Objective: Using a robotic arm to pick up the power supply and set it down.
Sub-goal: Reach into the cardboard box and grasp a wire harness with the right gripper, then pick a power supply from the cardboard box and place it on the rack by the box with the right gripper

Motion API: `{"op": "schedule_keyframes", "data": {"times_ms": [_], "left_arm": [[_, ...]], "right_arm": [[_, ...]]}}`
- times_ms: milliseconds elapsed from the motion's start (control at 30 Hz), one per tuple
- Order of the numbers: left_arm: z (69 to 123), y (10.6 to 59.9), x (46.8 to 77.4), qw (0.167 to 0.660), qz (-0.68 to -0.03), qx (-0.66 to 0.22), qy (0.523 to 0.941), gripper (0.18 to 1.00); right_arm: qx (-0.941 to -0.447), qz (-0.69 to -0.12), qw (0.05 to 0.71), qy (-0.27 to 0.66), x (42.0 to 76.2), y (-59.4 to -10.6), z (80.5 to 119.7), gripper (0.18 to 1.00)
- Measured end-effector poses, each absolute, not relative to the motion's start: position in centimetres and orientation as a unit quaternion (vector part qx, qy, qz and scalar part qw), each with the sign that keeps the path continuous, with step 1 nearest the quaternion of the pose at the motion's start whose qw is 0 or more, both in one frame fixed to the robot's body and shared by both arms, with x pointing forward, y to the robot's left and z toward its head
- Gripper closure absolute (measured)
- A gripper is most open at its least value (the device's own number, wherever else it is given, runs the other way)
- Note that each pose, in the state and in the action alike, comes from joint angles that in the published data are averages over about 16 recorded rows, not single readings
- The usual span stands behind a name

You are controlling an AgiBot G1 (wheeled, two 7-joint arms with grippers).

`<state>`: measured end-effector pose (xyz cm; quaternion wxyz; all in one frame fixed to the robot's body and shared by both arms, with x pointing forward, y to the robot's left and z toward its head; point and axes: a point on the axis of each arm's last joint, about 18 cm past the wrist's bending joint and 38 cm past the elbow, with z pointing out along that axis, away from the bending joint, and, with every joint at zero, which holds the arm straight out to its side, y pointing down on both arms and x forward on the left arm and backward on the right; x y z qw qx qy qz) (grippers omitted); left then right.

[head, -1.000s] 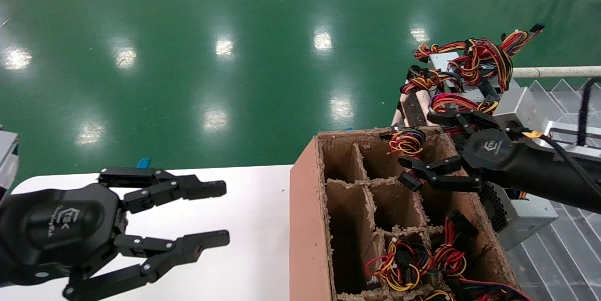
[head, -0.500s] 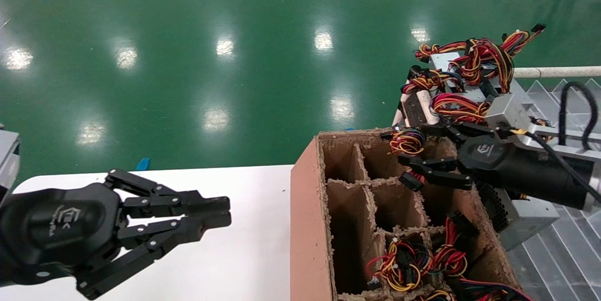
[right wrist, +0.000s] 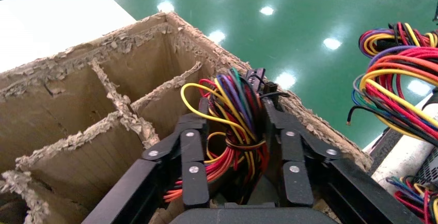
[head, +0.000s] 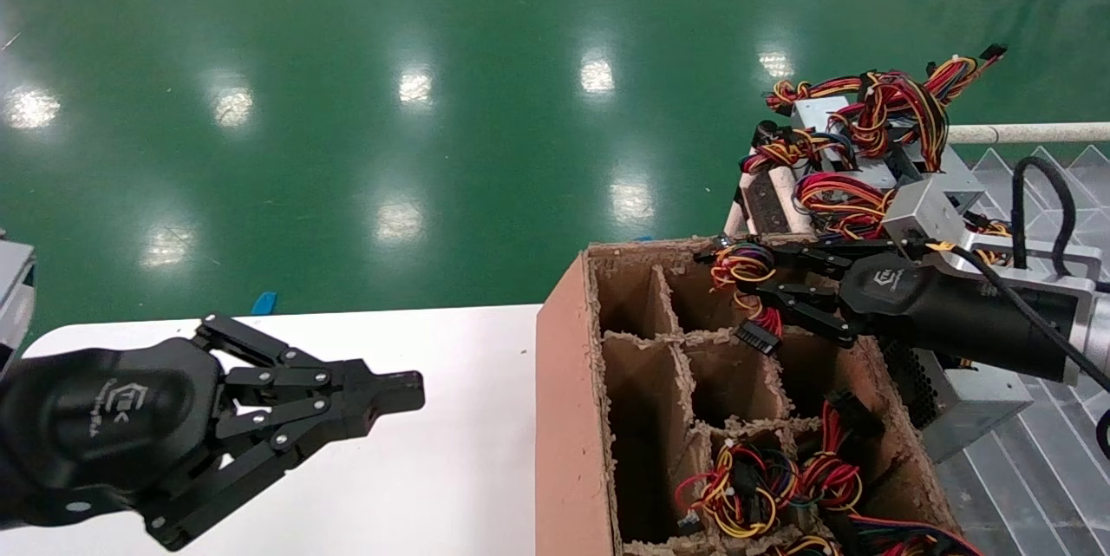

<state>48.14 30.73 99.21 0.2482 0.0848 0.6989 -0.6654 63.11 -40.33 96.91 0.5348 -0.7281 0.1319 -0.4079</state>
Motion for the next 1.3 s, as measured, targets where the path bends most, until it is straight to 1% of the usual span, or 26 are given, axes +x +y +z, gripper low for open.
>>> {"op": "schedule_keyframes", "data": {"times_ms": [133, 333, 533, 700, 933, 1100, 1300], "left_arm": [[99.2, 30.7, 48.1, 0.248, -0.665, 0.085, 0.699, 0.992], [99.2, 30.7, 48.1, 0.248, -0.665, 0.085, 0.699, 0.993], [99.2, 30.7, 48.1, 0.248, -0.665, 0.085, 0.699, 0.993], [99.2, 30.7, 48.1, 0.248, -0.665, 0.085, 0.699, 0.993], [99.2, 30.7, 48.1, 0.248, -0.665, 0.085, 0.699, 0.993], [99.2, 30.7, 48.1, 0.248, -0.665, 0.085, 0.699, 0.993], [99.2, 30.7, 48.1, 0.248, -0.665, 0.085, 0.699, 0.993]], "right_arm": [[-0.732, -0.41, 0.528, 0.128, 63.1, -40.4, 97.1, 0.727], [-0.736, -0.418, 0.519, 0.118, 62.9, -40.5, 97.5, 0.847], [-0.737, -0.432, 0.511, 0.096, 62.3, -40.3, 98.5, 0.926], [-0.734, -0.449, 0.505, 0.067, 61.3, -40.1, 99.9, 0.961], [-0.715, -0.484, 0.503, 0.028, 58.8, -40.1, 103.1, 0.976], [-0.69, -0.514, 0.51, 0.01, 55.9, -40.8, 106.0, 0.978], [-0.655, -0.553, 0.515, -0.008, 51.6, -42.0, 109.4, 0.979]]}}
